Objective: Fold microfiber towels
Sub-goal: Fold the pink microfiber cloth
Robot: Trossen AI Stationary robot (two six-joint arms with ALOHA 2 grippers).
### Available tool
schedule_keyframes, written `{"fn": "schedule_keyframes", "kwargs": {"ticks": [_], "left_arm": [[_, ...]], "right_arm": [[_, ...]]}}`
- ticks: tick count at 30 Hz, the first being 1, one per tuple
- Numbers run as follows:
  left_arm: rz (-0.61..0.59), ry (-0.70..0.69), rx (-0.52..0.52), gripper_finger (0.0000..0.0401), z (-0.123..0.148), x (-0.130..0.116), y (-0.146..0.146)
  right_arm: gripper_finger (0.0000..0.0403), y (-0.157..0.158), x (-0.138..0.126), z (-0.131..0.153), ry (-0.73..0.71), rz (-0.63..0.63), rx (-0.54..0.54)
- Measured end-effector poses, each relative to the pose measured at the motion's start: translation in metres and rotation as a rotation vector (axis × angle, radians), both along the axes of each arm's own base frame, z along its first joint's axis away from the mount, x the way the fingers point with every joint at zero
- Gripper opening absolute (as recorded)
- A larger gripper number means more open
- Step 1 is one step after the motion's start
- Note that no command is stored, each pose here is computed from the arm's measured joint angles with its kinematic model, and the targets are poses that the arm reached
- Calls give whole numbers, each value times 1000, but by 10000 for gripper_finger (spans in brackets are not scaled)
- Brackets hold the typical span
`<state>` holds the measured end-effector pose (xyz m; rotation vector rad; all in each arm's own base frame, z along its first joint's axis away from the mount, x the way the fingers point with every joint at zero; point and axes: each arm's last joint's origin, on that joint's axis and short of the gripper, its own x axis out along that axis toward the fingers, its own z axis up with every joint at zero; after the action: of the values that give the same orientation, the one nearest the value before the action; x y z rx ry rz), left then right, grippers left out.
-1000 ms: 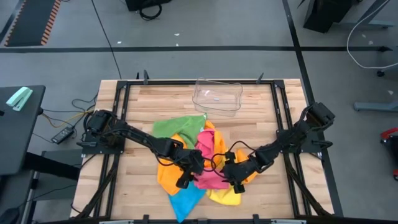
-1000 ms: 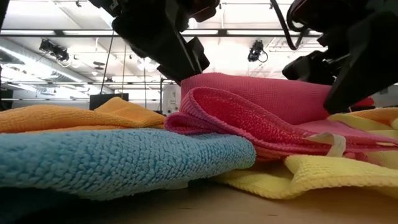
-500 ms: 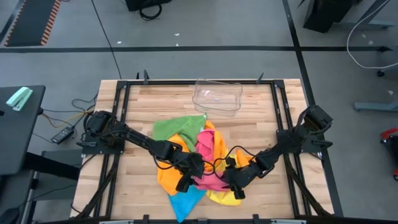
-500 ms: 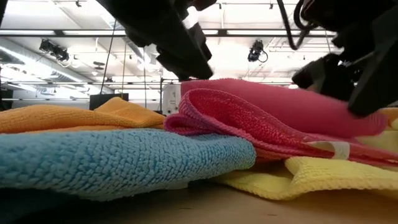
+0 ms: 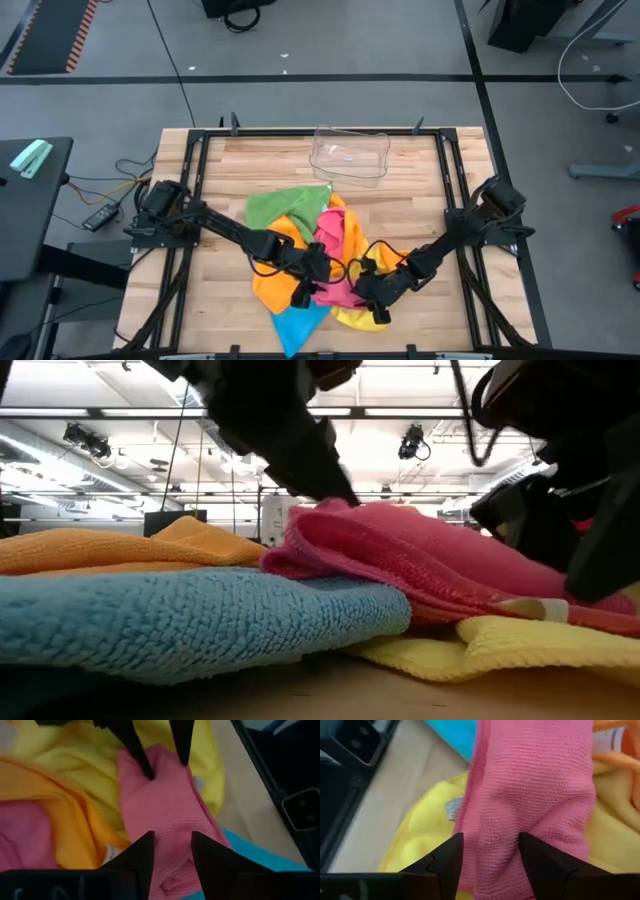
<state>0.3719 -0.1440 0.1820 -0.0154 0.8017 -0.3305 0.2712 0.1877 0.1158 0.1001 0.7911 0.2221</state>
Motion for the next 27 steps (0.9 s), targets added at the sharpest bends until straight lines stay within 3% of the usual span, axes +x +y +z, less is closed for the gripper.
{"fn": "schedule_keyframes", "kwargs": {"ticks": [10, 21, 27], "left_arm": [[-31, 18, -26, 121, 4, -11, -21], [-22, 51, -22, 115, 2, -14, -21], [26, 134, -44, 106, -2, -20, -23]], "right_arm": [[202, -1, -1, 2, -3, -5, -22], [202, -2, -1, 2, -6, -6, -29], [202, -2, -1, 2, -7, -6, -29]]}}
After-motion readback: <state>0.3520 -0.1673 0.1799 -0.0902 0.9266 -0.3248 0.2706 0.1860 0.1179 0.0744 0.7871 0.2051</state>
